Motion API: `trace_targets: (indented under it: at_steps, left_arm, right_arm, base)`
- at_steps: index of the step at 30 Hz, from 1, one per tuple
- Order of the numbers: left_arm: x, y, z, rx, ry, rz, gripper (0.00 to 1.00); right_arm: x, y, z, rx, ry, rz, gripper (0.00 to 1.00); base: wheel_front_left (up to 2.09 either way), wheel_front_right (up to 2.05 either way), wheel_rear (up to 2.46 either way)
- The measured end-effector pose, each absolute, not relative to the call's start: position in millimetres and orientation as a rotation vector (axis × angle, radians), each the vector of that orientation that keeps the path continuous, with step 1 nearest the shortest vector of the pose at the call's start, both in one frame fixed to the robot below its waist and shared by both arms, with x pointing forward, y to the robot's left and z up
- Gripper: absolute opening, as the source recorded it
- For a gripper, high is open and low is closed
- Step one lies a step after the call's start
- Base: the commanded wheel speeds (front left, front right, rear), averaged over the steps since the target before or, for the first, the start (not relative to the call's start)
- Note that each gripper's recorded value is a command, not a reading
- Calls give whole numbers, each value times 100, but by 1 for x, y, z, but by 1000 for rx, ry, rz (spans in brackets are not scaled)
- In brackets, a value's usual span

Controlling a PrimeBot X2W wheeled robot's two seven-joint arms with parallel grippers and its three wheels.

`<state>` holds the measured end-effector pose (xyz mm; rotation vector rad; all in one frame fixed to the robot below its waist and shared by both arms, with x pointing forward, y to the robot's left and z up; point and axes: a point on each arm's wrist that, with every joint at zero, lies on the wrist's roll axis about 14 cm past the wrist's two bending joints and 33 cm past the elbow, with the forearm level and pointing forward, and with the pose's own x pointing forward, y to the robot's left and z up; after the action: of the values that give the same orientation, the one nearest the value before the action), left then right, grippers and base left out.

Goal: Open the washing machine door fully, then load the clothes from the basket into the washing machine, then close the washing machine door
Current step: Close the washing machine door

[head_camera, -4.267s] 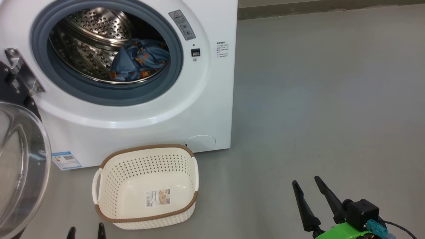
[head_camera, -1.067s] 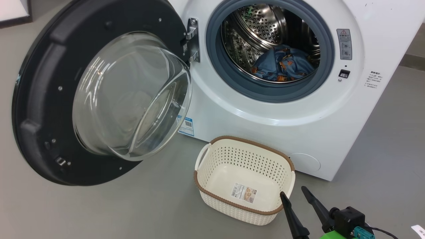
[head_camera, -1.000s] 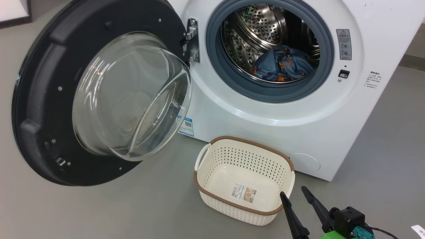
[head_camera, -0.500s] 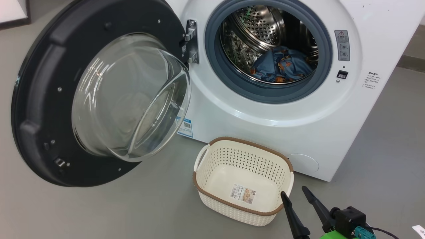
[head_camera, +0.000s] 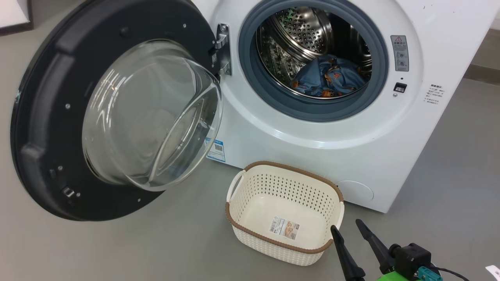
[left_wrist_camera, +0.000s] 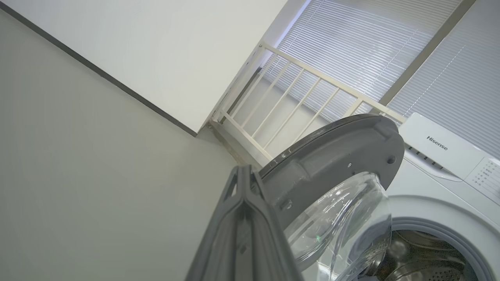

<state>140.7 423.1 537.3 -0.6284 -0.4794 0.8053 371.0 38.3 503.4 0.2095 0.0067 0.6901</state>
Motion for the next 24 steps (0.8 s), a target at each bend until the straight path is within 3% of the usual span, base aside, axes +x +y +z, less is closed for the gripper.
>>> trace_targets:
  at_steps: [18, 21, 24]
  left_arm:
    - [192, 500, 573, -1101, -606, 693, 0]
    - [212, 511, 580, -1212, -599, 648, 0]
    - [248, 507, 558, -1313, -458, 644, 0]
  right_arm:
    - [383, 14, 485, 213, 54, 623, 100]
    - [387, 5, 481, 211, 68, 605, 100]
    - [399, -9, 477, 204, 72, 573, 100]
  base:
    - [0, 0, 0]
    - [0, 0, 0]
    - [0, 0, 0]
